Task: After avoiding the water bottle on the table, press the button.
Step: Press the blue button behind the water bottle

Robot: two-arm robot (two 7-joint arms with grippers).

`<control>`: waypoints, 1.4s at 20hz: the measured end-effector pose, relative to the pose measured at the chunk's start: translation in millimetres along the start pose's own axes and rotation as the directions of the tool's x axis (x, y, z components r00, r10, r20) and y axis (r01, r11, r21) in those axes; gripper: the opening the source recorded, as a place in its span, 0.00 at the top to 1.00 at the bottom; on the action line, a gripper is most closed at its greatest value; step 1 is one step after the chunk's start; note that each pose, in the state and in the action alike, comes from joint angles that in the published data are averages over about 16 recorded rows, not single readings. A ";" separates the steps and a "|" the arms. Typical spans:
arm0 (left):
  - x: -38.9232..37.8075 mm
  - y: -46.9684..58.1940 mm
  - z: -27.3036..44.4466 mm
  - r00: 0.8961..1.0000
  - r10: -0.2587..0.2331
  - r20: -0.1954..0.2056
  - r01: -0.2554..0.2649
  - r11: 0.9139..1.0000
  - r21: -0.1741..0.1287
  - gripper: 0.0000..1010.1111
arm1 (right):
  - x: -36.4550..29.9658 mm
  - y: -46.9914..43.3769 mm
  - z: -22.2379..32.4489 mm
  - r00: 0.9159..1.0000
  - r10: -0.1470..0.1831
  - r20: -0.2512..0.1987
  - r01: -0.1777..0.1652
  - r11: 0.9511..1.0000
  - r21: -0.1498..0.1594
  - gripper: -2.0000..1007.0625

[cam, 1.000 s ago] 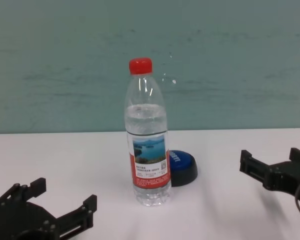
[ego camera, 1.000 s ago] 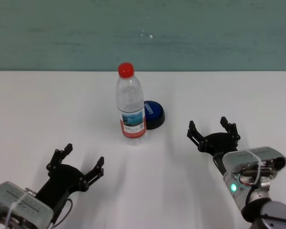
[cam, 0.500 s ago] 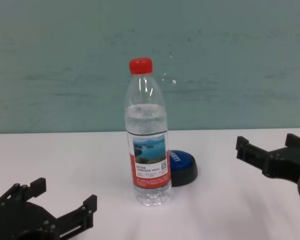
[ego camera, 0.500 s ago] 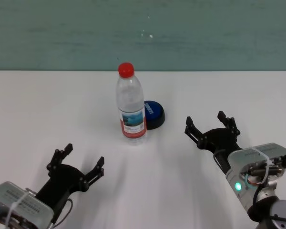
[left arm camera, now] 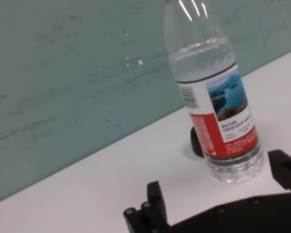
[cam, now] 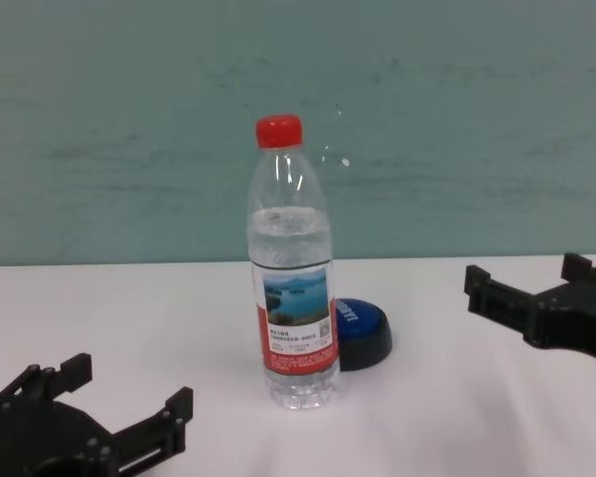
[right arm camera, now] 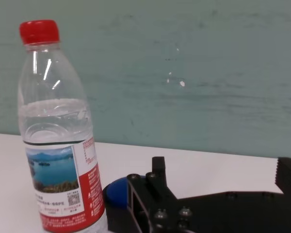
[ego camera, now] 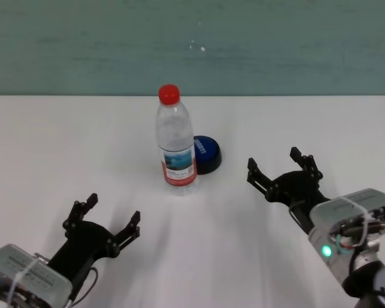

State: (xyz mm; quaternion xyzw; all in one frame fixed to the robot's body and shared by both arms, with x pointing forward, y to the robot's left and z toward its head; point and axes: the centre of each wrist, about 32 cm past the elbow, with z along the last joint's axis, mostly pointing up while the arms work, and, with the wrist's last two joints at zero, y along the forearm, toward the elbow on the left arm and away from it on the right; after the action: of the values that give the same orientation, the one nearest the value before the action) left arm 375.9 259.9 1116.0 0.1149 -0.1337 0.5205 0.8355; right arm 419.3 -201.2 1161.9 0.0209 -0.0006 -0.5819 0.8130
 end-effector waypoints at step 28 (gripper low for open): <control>0.0 0.0 0.0 1.000 0.000 0.000 0.000 1.000 0.000 0.01 | 14.0 -40.1 14.2 0.980 0.196 -0.036 -0.197 0.980 -0.024 0.00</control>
State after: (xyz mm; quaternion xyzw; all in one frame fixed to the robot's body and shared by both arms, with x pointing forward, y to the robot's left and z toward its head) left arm 375.9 259.9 1116.0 0.1150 -0.1337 0.5205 0.8355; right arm 385.6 -227.8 1174.3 0.0192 0.0191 -0.4985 0.8665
